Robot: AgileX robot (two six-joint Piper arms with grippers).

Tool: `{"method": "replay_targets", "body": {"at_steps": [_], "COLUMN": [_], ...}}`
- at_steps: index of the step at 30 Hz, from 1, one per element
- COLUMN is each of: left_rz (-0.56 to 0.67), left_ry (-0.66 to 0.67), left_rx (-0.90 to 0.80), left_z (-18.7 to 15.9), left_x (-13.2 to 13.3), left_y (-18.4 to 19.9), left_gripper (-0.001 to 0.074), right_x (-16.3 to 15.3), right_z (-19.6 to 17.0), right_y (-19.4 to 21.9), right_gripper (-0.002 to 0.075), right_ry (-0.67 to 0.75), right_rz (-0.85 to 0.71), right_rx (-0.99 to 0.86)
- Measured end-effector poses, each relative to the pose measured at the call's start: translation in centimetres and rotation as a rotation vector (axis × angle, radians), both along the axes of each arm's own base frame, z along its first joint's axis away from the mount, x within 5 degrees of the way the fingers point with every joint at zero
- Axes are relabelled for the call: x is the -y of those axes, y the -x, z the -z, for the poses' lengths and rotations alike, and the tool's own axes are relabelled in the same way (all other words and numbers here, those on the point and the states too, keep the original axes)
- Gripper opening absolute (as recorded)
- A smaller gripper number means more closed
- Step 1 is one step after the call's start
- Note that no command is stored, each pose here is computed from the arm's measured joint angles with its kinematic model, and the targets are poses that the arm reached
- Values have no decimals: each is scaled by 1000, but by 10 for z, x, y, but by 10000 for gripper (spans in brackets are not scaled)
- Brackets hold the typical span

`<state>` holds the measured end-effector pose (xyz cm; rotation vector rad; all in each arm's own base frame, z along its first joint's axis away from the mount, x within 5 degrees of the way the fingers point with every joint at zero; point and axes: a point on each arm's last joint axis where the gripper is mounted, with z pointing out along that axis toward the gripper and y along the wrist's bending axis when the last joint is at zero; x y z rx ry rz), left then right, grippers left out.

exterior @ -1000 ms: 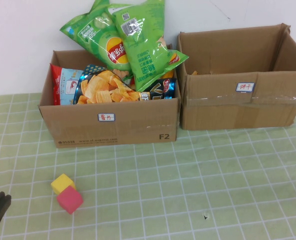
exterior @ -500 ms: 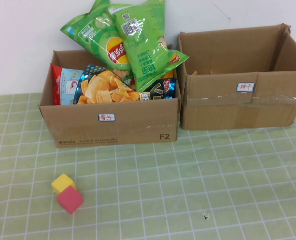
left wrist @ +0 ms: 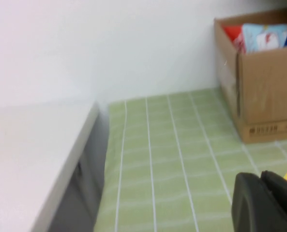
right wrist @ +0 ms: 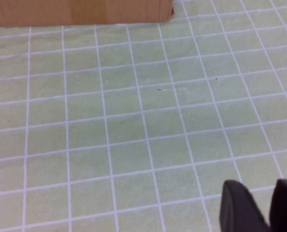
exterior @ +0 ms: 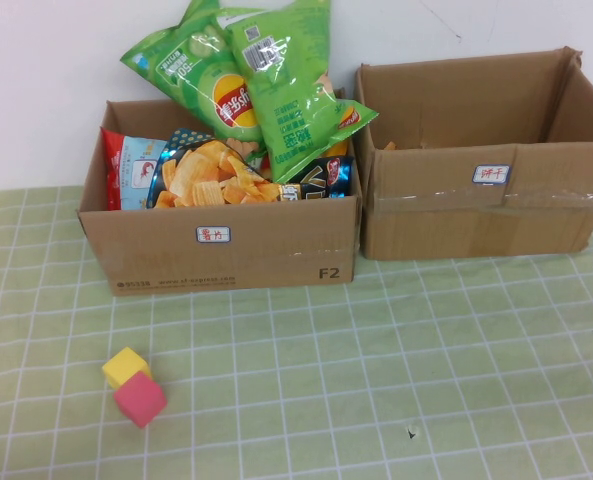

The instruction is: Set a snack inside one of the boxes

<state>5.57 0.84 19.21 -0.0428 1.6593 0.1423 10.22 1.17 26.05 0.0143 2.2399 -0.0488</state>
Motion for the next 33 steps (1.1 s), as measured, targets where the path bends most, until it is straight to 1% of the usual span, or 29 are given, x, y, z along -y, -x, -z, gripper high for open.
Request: {"method": "replay_targets", "body": {"at_steps": [3, 5, 6, 10, 12, 23, 28, 33], "left_rz": [-18, -26, -21, 61, 85, 118, 156, 158], "left_ry": [53, 128, 144, 3, -25, -13, -16, -16], "left_rx": [-64, -144, -164, -191, -193, -194, -194, -194], "left_z": [6, 14, 16, 17, 17, 17, 17, 17], "left_x": [-1, 0, 1, 5, 6, 9, 11, 11], "left_y": [1, 3, 3, 3, 3, 3, 3, 3], "left_gripper": [-1, -1, -1, -1, -1, -1, -1, -1], "right_x": [0, 0, 0, 1, 1, 1, 1, 1], "right_z": [0, 0, 0, 1, 1, 1, 1, 1], "right_y": [0, 0, 0, 1, 1, 1, 1, 1], "right_gripper": [155, 155, 155, 155, 155, 155, 155, 155], "right_ry": [2, 2, 2, 8, 8, 8, 7, 5], "right_rz": [2, 3, 3, 4, 5, 5, 6, 6], "right_rx": [-3, -4, -4, -9, -10, -10, -12, -13]}}
